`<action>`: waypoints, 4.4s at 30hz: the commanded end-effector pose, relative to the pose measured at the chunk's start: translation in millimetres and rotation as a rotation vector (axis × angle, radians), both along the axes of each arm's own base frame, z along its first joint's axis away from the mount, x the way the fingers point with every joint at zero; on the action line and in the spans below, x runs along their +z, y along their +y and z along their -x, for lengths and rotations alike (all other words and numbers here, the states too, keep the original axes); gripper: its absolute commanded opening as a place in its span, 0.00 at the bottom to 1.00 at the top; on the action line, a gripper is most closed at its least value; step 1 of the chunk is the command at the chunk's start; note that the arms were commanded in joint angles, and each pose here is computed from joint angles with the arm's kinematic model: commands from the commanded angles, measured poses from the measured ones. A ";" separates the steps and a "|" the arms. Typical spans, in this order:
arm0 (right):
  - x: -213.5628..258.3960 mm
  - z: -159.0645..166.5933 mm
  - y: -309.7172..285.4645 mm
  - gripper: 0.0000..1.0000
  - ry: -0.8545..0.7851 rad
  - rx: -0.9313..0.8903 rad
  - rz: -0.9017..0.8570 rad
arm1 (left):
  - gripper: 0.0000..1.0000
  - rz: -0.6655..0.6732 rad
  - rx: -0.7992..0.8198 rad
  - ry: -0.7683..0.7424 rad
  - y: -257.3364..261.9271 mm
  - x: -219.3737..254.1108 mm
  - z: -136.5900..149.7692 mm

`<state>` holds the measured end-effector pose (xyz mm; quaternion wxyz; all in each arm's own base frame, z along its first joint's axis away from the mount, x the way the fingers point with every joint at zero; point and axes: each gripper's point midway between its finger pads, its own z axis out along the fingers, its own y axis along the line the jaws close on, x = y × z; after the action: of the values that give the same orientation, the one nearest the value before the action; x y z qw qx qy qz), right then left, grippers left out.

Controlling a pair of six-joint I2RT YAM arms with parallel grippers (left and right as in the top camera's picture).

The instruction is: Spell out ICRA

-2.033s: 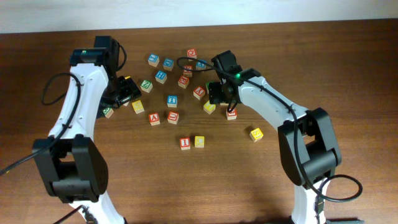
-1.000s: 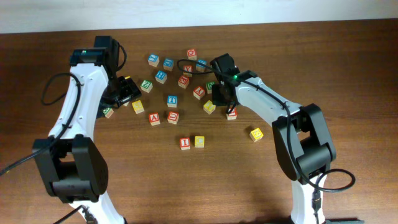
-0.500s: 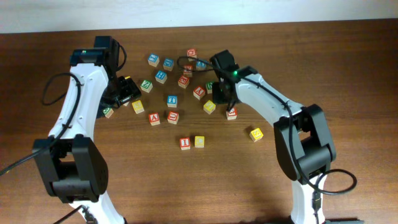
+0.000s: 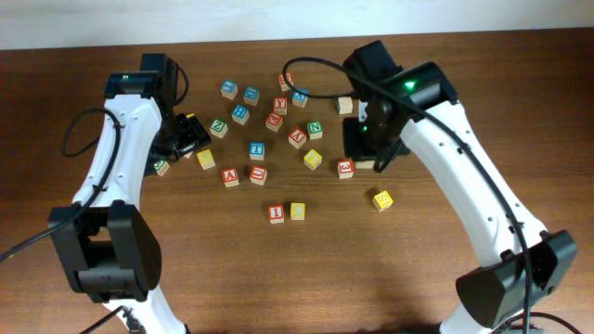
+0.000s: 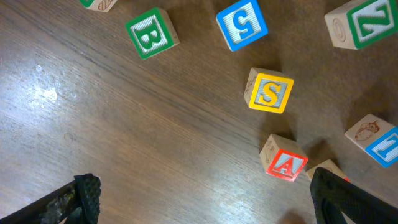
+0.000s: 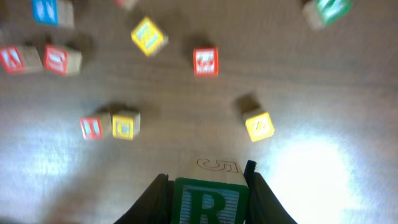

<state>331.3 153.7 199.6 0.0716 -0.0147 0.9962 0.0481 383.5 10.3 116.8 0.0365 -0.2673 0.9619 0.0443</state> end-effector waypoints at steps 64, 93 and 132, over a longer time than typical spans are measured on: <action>-187.2 40.7 77.2 0.30 -0.003 0.096 -0.064 | 0.99 -0.012 -0.013 -0.030 2.7 10.5 -3.3; 3.1 -15.6 -139.8 0.98 -0.114 -0.428 0.327 | 0.99 -0.012 -0.013 -0.030 2.5 10.5 -3.3; 1.0 46.5 -337.1 0.98 0.027 -1.035 0.336 | 1.00 0.037 -0.328 0.052 -78.9 -1.2 12.3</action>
<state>284.4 -182.7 194.6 0.0597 0.4622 0.8710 -0.1555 361.9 -91.3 117.0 -0.0143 -0.1020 0.9934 -0.0500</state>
